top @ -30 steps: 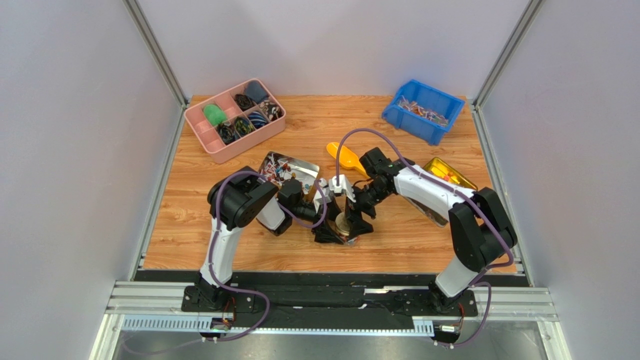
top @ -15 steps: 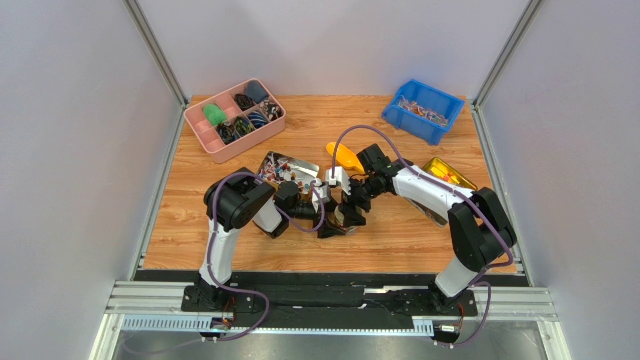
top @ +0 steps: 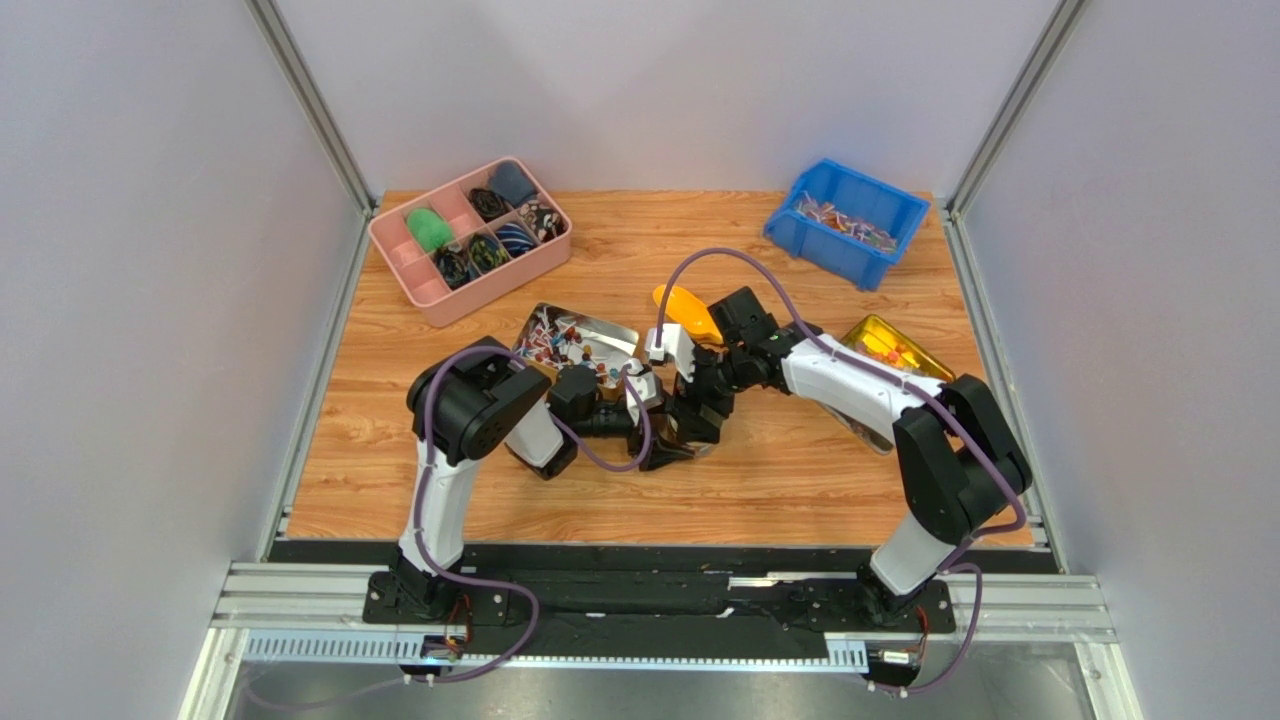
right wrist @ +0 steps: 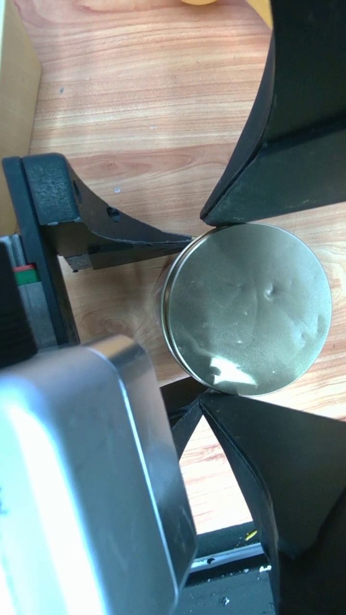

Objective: Pack the candies
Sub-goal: Screw the bottle lid onto the packing bottle.

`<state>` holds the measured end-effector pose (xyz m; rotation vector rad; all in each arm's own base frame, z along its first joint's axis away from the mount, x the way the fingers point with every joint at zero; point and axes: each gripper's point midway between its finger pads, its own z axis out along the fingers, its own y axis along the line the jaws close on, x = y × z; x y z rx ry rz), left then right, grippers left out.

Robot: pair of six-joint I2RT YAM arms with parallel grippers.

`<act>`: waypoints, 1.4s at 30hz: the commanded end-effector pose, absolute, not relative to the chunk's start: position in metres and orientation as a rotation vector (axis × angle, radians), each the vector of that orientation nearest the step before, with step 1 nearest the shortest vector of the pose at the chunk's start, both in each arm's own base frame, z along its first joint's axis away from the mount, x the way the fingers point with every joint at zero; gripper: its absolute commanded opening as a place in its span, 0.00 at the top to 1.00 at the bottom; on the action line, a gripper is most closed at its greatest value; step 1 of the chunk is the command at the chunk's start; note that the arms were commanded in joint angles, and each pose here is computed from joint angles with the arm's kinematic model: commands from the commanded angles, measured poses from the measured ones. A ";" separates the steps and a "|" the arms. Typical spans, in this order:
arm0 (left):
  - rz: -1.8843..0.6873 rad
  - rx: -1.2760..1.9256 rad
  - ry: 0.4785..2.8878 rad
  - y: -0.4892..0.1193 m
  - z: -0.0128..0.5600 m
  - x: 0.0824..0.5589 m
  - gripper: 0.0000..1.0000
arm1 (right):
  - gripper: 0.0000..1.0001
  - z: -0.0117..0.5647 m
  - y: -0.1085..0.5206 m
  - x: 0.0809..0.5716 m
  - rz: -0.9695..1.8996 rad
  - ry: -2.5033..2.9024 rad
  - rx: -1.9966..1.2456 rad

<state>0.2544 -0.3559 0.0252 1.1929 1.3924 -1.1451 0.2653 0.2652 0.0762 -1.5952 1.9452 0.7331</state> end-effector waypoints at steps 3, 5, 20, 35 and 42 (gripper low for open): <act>-1.060 1.163 1.191 -0.360 0.070 0.269 0.64 | 0.05 0.095 0.254 0.268 0.746 1.923 -1.595; -1.068 1.167 1.190 -0.360 0.070 0.268 0.64 | 0.03 0.100 0.252 0.268 0.782 1.879 -1.632; -1.288 1.254 1.153 -0.367 0.069 0.237 0.64 | 0.01 0.085 0.239 0.256 0.811 1.762 -1.814; -1.329 1.269 1.136 -0.367 0.071 0.231 0.64 | 0.08 0.091 0.243 0.251 0.864 1.740 -1.811; -1.268 1.236 1.149 -0.367 0.071 0.241 0.64 | 0.15 0.085 0.241 0.251 0.874 1.829 -1.776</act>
